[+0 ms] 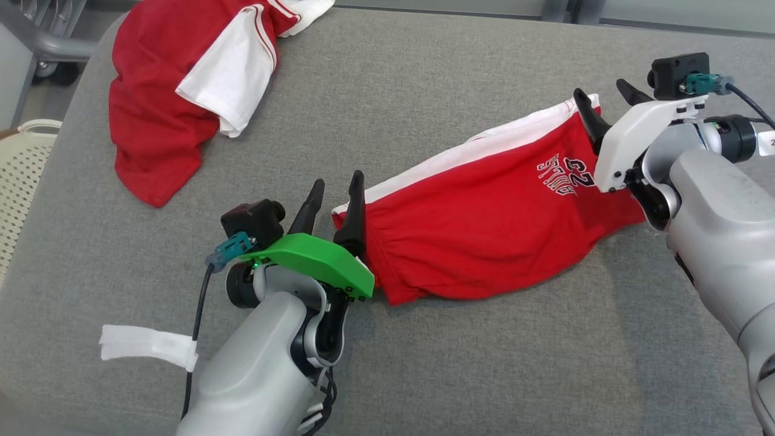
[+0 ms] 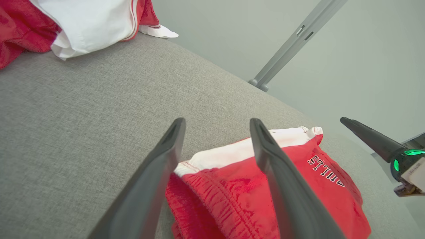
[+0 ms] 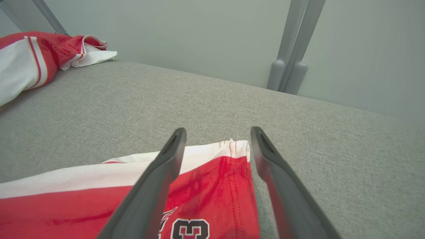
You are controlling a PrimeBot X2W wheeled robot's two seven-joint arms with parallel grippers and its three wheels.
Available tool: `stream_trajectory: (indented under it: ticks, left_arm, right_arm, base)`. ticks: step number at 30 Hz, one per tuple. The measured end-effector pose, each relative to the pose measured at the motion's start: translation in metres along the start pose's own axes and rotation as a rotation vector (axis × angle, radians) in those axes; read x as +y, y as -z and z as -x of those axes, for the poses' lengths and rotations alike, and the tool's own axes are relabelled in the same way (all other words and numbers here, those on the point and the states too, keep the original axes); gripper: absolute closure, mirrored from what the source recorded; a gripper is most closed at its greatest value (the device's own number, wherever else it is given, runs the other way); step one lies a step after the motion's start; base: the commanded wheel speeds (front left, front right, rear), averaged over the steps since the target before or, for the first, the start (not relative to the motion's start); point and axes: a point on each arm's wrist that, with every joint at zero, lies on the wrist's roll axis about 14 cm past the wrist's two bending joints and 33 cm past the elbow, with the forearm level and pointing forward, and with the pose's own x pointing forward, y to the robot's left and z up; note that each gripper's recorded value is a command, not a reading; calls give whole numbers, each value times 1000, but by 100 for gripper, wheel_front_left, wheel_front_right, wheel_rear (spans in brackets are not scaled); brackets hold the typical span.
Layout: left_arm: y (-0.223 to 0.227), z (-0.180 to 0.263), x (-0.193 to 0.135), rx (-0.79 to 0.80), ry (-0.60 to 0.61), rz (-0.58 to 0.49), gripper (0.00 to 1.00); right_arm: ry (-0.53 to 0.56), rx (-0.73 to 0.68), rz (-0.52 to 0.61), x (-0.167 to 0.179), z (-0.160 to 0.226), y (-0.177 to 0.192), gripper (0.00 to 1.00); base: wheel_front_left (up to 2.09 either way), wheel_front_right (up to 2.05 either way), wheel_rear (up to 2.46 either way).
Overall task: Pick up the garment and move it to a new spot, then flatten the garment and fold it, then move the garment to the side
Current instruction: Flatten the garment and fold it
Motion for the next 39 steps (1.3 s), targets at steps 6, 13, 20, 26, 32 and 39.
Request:
stream_trajectory:
  ticks: [6,13,20,26,32,39]
  left_arm:
    - [-24,3,-19,-88,77,-31,0]
    - [-46,20,-26,-186,98,-29,0]
    - [-65,40,-2,-262,30,-52,0]
    - [-73,57,25,-299,-54,-54,0]
    - [-73,74,50,-310,-139,-42,0]
    - [-79,86,66,-336,-194,-36,0]
  right_arm:
    - [26,22,32,-17,12,-2,0]
    - [59,122,16,-32,33,17,0]
    - [57,196,-12,-34,41,32,0]
    - [43,259,-38,-27,36,50,0]
    - [42,305,-61,-24,29,65,0]
    - [41,375,-61,-20,23,83,0]
  base:
    - [0,0,0]
    - [0,0,0]
    - [0,0,0]
    - [0,0,0]
    - [0,0,0]
    - [0,0,0]
